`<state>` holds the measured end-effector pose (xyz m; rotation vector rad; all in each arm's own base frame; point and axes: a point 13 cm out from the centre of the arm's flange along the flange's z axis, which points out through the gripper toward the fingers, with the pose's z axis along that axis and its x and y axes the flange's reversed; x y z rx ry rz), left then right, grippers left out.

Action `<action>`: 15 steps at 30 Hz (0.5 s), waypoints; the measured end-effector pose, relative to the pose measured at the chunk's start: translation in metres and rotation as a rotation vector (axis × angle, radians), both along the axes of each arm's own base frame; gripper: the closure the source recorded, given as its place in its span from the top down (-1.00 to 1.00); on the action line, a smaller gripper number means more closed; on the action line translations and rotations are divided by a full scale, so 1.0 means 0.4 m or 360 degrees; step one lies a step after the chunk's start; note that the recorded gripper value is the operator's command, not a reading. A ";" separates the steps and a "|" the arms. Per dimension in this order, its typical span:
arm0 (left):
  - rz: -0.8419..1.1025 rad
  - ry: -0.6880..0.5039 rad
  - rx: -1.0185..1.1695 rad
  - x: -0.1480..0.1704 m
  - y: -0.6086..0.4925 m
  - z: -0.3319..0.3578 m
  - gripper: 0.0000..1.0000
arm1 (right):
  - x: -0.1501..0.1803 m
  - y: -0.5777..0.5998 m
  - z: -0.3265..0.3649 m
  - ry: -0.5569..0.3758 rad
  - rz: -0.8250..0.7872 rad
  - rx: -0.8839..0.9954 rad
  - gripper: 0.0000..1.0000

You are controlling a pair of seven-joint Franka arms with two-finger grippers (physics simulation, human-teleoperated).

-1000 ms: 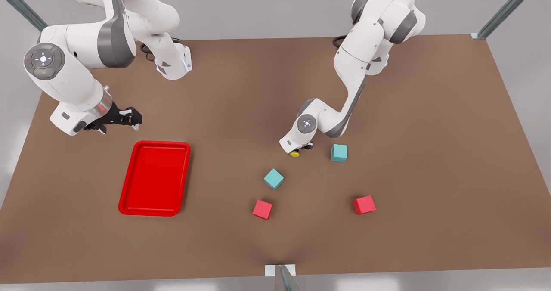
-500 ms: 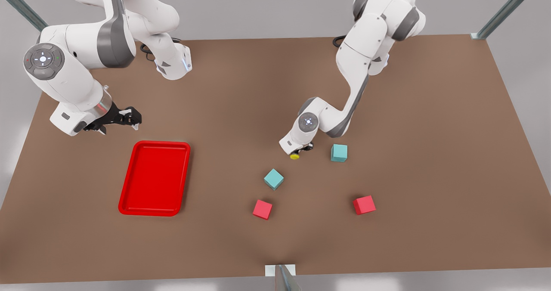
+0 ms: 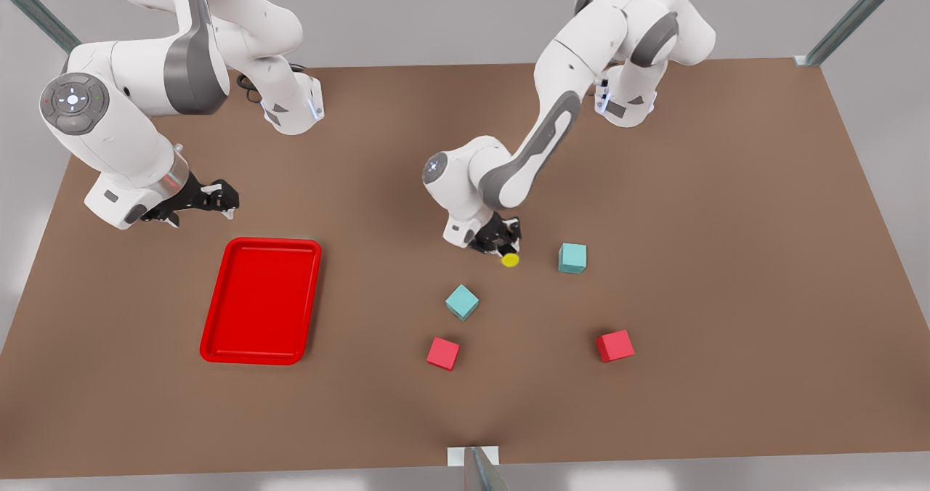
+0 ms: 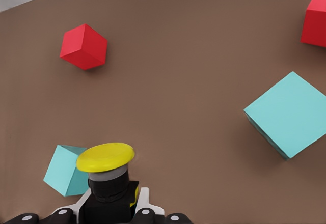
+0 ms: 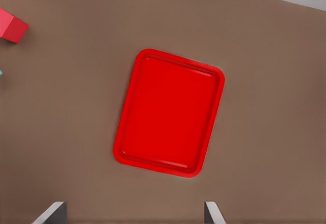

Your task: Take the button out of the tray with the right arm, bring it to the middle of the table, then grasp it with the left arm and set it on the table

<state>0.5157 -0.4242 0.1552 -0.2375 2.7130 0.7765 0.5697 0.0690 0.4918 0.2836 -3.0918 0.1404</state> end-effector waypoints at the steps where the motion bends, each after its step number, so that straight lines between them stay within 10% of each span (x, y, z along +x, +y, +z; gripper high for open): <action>1: 0.0075 -0.0098 0.0056 -0.003 0.000 -0.009 -0.05 | 0.000 0.000 0.000 0.0000 0.0001 0.0000 1.00; 15: 0.0754 -0.1227 0.0252 0.002 0.116 -0.193 -0.04 | 0.001 -0.011 0.000 0.0001 -0.0008 0.0004 1.00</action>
